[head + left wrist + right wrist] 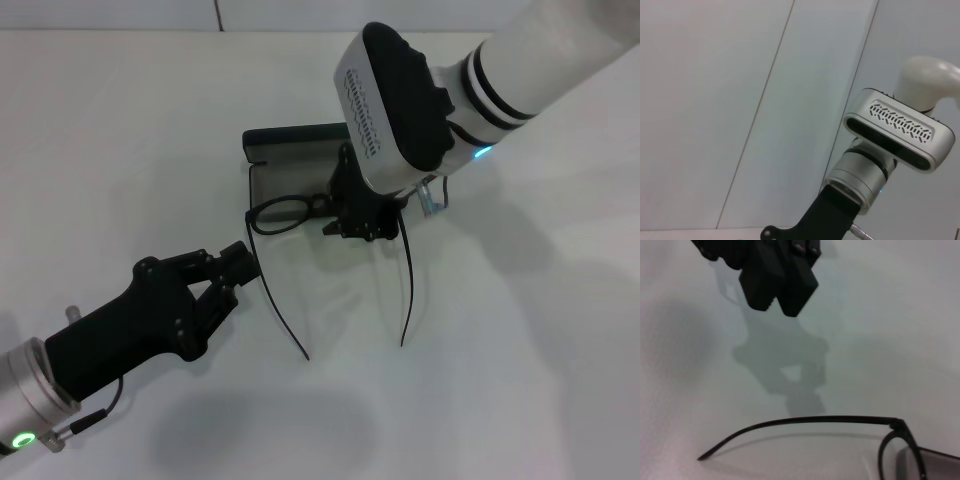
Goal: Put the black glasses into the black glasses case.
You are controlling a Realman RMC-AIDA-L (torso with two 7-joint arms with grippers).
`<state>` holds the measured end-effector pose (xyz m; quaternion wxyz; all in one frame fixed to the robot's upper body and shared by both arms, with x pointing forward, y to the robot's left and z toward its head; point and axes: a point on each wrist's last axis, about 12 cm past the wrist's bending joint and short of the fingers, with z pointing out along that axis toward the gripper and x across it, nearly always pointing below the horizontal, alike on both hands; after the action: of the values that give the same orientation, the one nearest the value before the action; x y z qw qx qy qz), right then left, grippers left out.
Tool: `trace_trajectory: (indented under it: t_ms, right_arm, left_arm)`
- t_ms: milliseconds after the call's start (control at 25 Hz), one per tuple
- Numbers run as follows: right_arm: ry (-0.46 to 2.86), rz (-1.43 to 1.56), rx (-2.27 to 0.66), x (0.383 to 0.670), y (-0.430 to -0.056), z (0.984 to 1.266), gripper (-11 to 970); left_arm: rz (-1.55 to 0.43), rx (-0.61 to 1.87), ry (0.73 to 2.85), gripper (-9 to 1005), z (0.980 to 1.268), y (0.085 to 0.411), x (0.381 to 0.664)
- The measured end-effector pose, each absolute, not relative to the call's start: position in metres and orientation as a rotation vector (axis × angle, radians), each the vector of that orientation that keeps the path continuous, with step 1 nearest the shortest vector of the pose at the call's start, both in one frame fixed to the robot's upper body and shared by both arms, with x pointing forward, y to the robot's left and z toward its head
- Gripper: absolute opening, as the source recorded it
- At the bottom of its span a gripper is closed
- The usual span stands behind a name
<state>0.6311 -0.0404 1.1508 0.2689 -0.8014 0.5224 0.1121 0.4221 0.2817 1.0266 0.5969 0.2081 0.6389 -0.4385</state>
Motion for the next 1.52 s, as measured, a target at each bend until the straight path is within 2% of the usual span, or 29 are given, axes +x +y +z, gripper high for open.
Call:
trace_trajectory:
  t_ms: [240,480,640,920,1120,1240,1520]
  right_arm:
    - [1.442,0.37,-2.19,0.623,-0.043,1.148,110]
    - [1.438,0.345,-2.189,0.614,-0.042,1.15,62]
    - [1.447,0.314,-2.112,0.619,-0.04,1.162,68]
    - [1.605,0.365,-1.991,0.649,-0.021,1.203,78]
    - [1.62,0.409,-1.99,0.651,-0.01,1.217,271]
    - [1.624,0.415,-2.038,0.645,-0.01,1.212,485]
    - [1.643,0.382,-2.114,0.638,-0.019,1.192,535]
  left_arm:
    - [-1.019,0.478,1.487,128,1.026,0.281,0.421]
    - [-1.009,0.462,1.492,128,1.025,0.284,0.417]
    - [-1.007,0.461,1.492,127,1.025,0.285,0.418]
    - [-1.005,0.461,1.492,127,1.024,0.284,0.417]
    - [-0.992,0.484,1.481,128,1.024,0.283,0.417]
    - [-0.997,0.496,1.472,128,1.026,0.284,0.418]
    - [-1.007,0.478,1.483,128,1.023,0.281,0.413]
